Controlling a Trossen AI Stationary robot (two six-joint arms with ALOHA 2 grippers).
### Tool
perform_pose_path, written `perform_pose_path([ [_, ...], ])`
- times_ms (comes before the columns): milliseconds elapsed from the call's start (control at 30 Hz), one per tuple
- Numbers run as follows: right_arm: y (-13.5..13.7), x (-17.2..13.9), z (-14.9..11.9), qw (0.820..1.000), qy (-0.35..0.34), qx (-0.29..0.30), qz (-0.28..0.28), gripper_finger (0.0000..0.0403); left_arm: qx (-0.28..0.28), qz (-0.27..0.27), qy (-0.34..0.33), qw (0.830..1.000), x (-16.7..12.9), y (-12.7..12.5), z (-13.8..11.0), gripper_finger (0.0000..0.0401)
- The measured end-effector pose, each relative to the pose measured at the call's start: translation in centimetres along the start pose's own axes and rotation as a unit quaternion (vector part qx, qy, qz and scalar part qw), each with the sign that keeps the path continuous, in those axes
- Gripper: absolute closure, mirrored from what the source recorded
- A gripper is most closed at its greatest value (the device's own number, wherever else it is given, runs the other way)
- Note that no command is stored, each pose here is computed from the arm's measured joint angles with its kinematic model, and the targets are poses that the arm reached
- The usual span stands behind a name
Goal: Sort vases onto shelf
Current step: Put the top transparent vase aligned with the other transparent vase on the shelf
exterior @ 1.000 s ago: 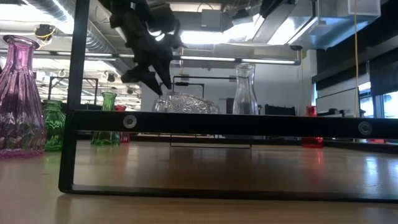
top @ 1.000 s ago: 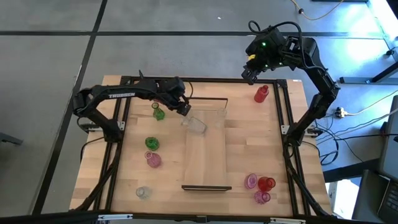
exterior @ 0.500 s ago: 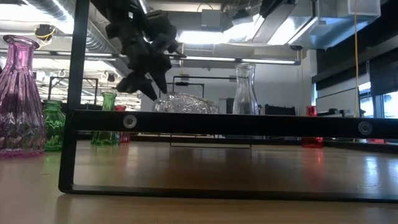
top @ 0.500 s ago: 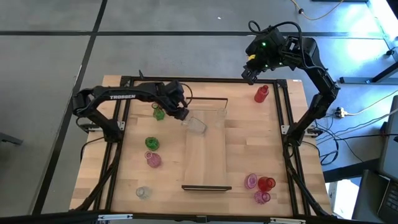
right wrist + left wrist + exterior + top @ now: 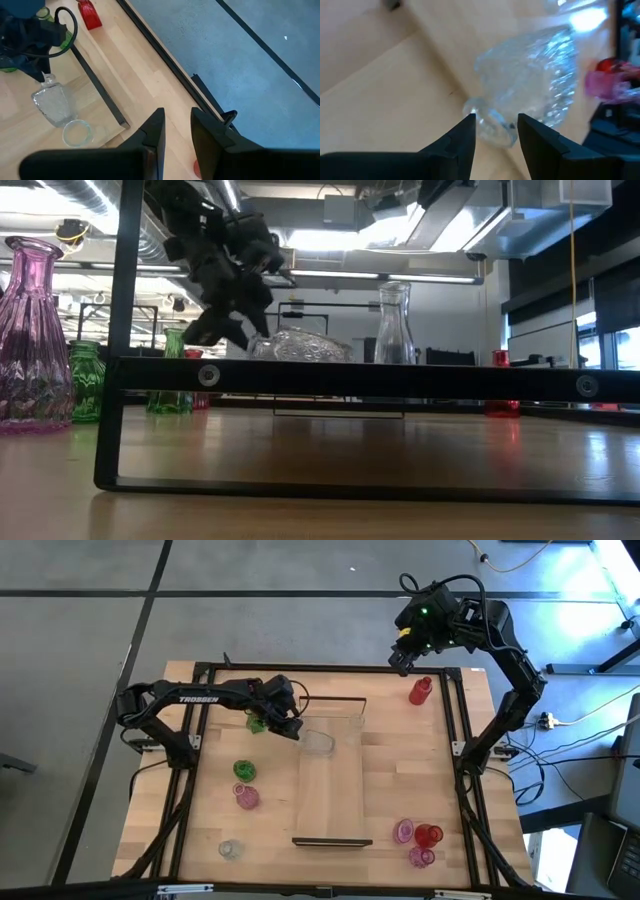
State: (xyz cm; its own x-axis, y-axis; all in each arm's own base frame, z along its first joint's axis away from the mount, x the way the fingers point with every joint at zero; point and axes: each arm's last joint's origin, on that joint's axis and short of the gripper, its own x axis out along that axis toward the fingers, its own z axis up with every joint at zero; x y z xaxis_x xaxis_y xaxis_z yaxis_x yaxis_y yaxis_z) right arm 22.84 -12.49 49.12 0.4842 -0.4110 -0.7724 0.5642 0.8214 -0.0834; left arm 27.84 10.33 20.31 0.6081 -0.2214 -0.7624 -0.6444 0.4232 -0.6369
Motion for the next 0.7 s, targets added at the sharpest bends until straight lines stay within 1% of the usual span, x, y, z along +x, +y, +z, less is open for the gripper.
perform_pose_path([
  [133, 0.0, 0.0, 0.0, 1.0, 0.0, 0.0, 0.0, 0.0326, -0.012, -0.016, 0.002, 1.0, 0.01, -0.22, 0.08, 0.0262],
  [400, 0.01, 0.0, 0.0, 1.0, 0.0, -0.002, 0.0, 0.0326, -0.039, -0.011, 0.017, 0.999, 0.15, -0.27, -0.33, 0.0262],
  [700, 0.01, 0.0, 0.0, 1.0, 0.0, -0.008, 0.0, 0.0326, -0.032, -0.005, 0.006, 0.999, 0.27, -0.46, -0.38, 0.0264],
])
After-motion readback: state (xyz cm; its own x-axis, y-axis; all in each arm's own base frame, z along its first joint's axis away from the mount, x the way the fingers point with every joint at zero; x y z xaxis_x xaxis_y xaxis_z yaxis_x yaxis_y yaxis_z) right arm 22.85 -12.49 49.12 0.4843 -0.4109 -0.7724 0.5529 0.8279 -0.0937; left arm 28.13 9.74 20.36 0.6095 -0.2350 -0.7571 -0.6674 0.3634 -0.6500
